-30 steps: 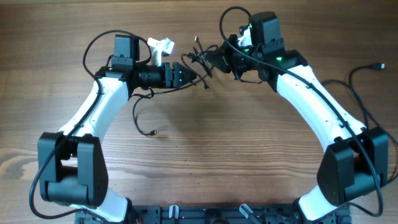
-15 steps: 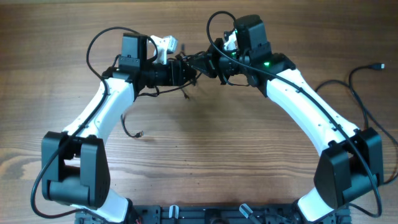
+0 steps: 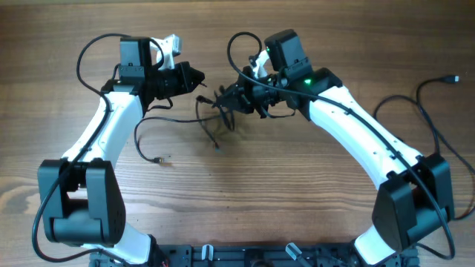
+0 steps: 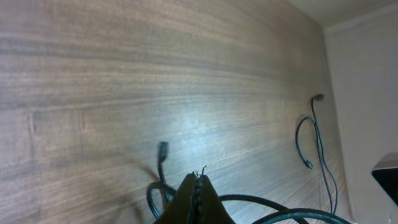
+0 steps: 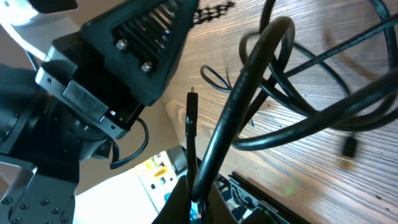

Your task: Untangle cables

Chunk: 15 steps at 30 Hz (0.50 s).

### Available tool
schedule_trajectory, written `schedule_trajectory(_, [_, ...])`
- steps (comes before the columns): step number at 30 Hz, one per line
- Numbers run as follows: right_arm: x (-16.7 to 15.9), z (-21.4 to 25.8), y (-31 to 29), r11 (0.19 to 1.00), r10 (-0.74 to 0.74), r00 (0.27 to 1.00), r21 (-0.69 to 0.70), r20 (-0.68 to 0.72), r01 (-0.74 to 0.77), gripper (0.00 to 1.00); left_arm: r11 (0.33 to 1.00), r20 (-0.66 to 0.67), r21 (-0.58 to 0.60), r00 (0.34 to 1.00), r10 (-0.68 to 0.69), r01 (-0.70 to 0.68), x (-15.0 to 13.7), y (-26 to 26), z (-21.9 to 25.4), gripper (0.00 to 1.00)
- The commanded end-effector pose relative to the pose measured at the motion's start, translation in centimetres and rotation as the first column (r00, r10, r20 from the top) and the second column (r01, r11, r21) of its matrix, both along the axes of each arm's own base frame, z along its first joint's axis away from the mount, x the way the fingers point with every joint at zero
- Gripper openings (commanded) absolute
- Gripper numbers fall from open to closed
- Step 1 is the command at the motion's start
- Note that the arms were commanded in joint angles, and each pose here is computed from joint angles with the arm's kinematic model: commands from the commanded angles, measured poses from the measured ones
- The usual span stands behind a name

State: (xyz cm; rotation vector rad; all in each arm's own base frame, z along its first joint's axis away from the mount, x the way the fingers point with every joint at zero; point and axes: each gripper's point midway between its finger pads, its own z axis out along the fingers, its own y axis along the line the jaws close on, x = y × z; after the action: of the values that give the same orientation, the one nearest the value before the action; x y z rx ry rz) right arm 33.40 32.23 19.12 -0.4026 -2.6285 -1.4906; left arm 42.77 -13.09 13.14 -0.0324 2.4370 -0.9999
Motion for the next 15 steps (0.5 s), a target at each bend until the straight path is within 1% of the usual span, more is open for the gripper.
schedule_trajectory(1, [0.0, 0.9, 0.8, 0.997, 0.059, 0.997, 0.055, 0.047, -0.061, 0.04, 0.998, -0.051, 0.052, 0.997, 0.050, -0.047, -0.1, 1.0, -1.4, 0.04])
schedule_trajectory(2, [-0.2, 1.7, 1.2, 0.990, 0.097, 0.991, 0.091, 0.094, -0.106, 0.04, 0.994, -0.057, 0.083, 0.996, 0.074, -0.069, 0.0, 1.6, -1.8, 0.06])
schedule_trajectory(3, [-0.5, 2.4, 1.6, 0.980, 0.138, 0.980, 0.121, 0.141, -0.156, 0.04, 0.988, -0.065, 0.118, 0.992, 0.110, -0.102, 0.1, 2.3, -2.2, 0.14])
schedule_trajectory(4, [-0.8, 2.6, 1.6, 0.975, 0.162, 0.973, 0.128, 0.165, -0.184, 0.04, 0.986, -0.071, 0.122, 0.990, 0.122, -0.113, 0.2, 2.4, -2.3, 0.24])
schedule_trajectory(5, [-1.0, 2.4, 1.6, 0.969, 0.188, 0.961, 0.119, 0.204, -0.215, 0.04, 0.986, -0.076, 0.118, 0.989, 0.126, -0.117, 0.1, 2.4, -2.3, 0.26])
schedule_trajectory(6, [-1.1, 2.2, 1.5, 0.966, 0.208, 0.948, 0.105, 0.240, -0.238, 0.04, 0.986, -0.080, 0.116, 0.989, 0.128, -0.118, 0.1, 2.4, -2.3, 0.25])
schedule_trajectory(7, [-1.1, 2.0, 1.4, 0.958, 0.238, 0.921, 0.080, 0.308, -0.274, 0.04, 0.986, -0.081, 0.116, 0.989, 0.126, -0.116, 0.0, 2.3, -2.3, 0.25])
schedule_trajectory(9, [-1.0, 1.8, 1.3, 0.938, 0.298, 0.844, 0.027, 0.446, -0.345, 0.04, 0.986, -0.085, 0.113, 0.988, 0.129, -0.119, 0.0, 2.2, -2.3, 0.25])
schedule_trajectory(10, [-1.3, 1.5, 1.2, 0.927, 0.327, 0.813, 0.003, 0.482, -0.375, 0.04, 0.986, -0.098, 0.106, 0.985, 0.142, -0.131, 0.0, 2.2, -2.4, 0.31])
schedule_trajectory(13, [-1.5, 1.2, 1.0, 0.922, 0.343, 0.802, -0.014, 0.489, -0.386, 0.04, 0.984, -0.117, 0.099, 0.981, 0.156, -0.145, -0.1, 2.2, -2.4, 0.53])
schedule_trajectory(14, [-1.4, 1.2, 1.0, 0.920, 0.347, 0.787, -0.023, 0.510, -0.391, 0.04, 0.984, -0.120, 0.099, 0.980, 0.157, -0.145, -0.2, 2.2, -2.5, 0.66])
schedule_trajectory(15, [-1.2, 1.1, 1.0, 0.922, 0.347, 0.781, -0.037, 0.519, -0.385, 0.04, 0.984, -0.120, 0.100, 0.980, 0.157, -0.145, -0.2, 2.2, -2.5, 0.70])
